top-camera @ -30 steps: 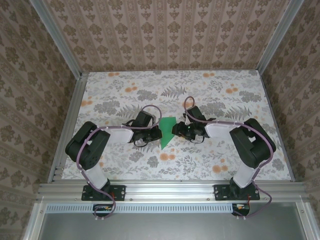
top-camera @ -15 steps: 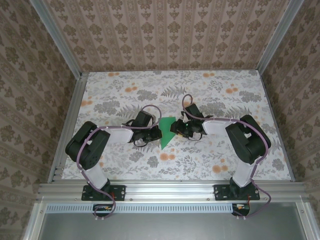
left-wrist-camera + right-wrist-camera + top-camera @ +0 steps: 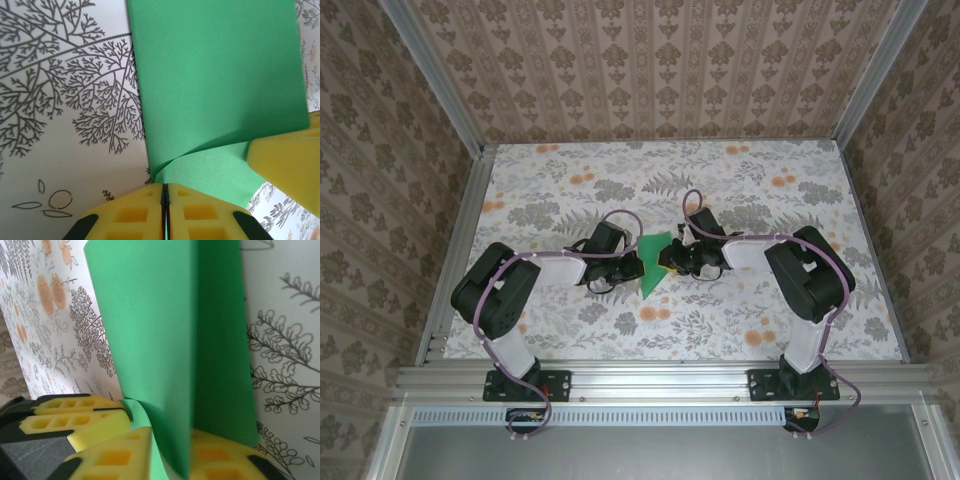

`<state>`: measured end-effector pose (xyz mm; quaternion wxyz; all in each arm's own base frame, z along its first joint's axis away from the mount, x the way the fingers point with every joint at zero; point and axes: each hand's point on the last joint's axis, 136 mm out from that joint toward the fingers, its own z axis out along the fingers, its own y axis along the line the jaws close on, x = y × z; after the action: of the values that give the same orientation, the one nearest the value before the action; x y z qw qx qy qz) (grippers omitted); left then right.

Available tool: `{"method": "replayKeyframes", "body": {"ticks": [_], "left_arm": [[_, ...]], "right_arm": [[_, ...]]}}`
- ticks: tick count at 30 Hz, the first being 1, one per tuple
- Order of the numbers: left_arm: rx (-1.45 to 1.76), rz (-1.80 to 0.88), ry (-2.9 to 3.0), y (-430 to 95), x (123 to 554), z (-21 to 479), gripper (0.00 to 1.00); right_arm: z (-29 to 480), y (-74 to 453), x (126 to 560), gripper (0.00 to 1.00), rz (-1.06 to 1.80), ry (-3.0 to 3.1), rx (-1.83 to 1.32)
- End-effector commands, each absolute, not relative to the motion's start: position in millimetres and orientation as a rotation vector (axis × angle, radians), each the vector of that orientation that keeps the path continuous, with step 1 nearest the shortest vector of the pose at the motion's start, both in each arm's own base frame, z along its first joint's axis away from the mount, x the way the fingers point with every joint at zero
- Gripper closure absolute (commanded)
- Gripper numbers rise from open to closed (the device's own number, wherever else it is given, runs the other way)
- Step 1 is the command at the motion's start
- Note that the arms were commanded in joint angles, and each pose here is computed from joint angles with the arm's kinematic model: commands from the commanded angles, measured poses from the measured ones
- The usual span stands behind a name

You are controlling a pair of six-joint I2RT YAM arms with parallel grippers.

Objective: Fold a paper plane with a square sheet of paper (pick it up from the middle)

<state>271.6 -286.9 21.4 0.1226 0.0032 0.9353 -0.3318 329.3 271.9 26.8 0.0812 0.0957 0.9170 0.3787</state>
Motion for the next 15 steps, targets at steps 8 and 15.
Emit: {"method": "replayKeyframes", "body": {"ticks": [8,15], "left_arm": [[0.105,-1.007,2.611,-288.1,278.6,67.8,0.71],[0.142,-0.974,2.459,-278.3,296.6,106.3,0.42]], "right_arm": [[41.6,245.0,330.9,0.97,0.971,2.715,0.35],[86.9,209.7,335.4,0.98,0.718,2.603,0.472]]}}
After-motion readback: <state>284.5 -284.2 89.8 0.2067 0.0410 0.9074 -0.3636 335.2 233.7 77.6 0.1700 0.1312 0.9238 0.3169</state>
